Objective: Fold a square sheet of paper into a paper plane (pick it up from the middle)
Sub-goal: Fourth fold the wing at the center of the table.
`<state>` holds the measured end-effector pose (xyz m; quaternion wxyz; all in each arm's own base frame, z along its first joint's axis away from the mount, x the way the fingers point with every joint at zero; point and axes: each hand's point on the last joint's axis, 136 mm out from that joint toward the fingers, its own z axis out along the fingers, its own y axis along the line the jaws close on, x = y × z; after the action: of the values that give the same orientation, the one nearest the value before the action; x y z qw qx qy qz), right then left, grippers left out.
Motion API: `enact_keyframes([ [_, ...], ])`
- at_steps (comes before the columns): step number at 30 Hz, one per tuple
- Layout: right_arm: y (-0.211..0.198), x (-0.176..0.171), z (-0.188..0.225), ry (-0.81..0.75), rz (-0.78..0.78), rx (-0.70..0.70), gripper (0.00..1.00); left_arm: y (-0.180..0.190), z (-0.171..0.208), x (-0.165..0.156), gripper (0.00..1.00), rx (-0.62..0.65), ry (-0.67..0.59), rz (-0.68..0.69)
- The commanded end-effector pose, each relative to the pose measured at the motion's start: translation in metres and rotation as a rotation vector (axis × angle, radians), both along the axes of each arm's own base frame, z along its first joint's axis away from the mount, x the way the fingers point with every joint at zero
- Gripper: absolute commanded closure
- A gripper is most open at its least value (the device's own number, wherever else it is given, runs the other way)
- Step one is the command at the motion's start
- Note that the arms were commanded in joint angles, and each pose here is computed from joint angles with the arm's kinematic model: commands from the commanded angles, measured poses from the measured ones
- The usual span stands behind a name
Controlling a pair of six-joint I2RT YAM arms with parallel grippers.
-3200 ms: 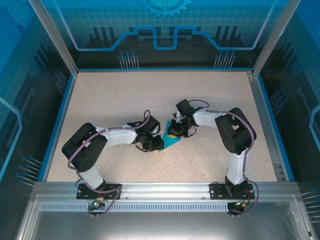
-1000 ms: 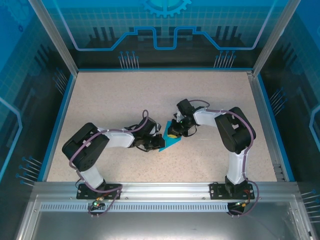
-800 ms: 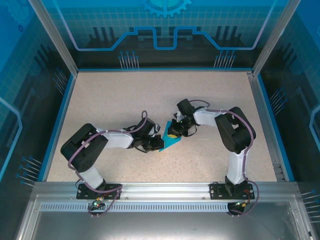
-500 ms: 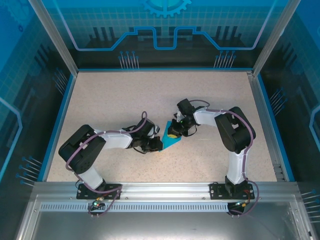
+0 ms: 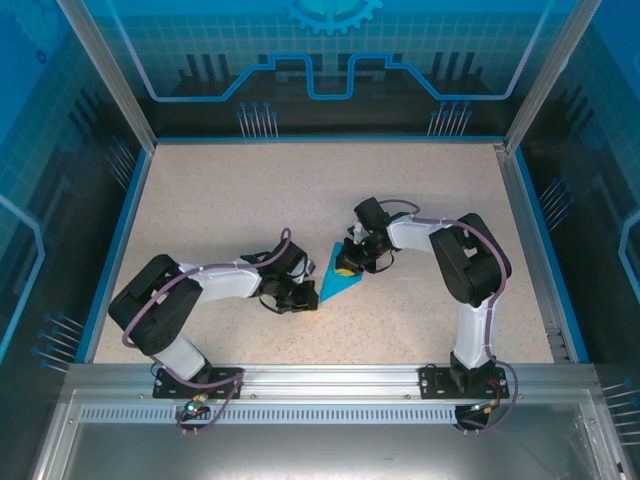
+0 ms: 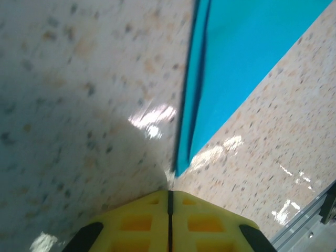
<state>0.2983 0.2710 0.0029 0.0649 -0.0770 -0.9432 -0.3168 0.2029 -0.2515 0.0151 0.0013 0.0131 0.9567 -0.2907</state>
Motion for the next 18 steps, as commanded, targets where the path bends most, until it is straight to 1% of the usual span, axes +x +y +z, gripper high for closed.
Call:
enact_keyframes([
  [1,-0.064,-0.035,-0.085,0.142,-0.054,-0.343,0.91,-0.006,0.027,0.009,0.9,-0.029,-0.057,0.015],
  [4,-0.062,-0.035,-0.085,0.141,-0.053,-0.336,0.91,-0.02,0.039,0.026,0.9,-0.1,-0.105,0.056],
  [8,-0.061,-0.035,-0.084,0.14,-0.055,-0.33,0.91,-0.028,0.03,0.036,0.91,-0.114,-0.101,0.075],
  [14,-0.059,-0.034,-0.084,0.136,-0.052,-0.319,0.91,-0.031,0.015,0.045,0.95,-0.085,-0.095,0.088],
  [18,-0.055,-0.031,-0.081,0.126,-0.048,-0.301,0.91,-0.023,0.003,0.044,0.97,-0.028,-0.089,0.1],
])
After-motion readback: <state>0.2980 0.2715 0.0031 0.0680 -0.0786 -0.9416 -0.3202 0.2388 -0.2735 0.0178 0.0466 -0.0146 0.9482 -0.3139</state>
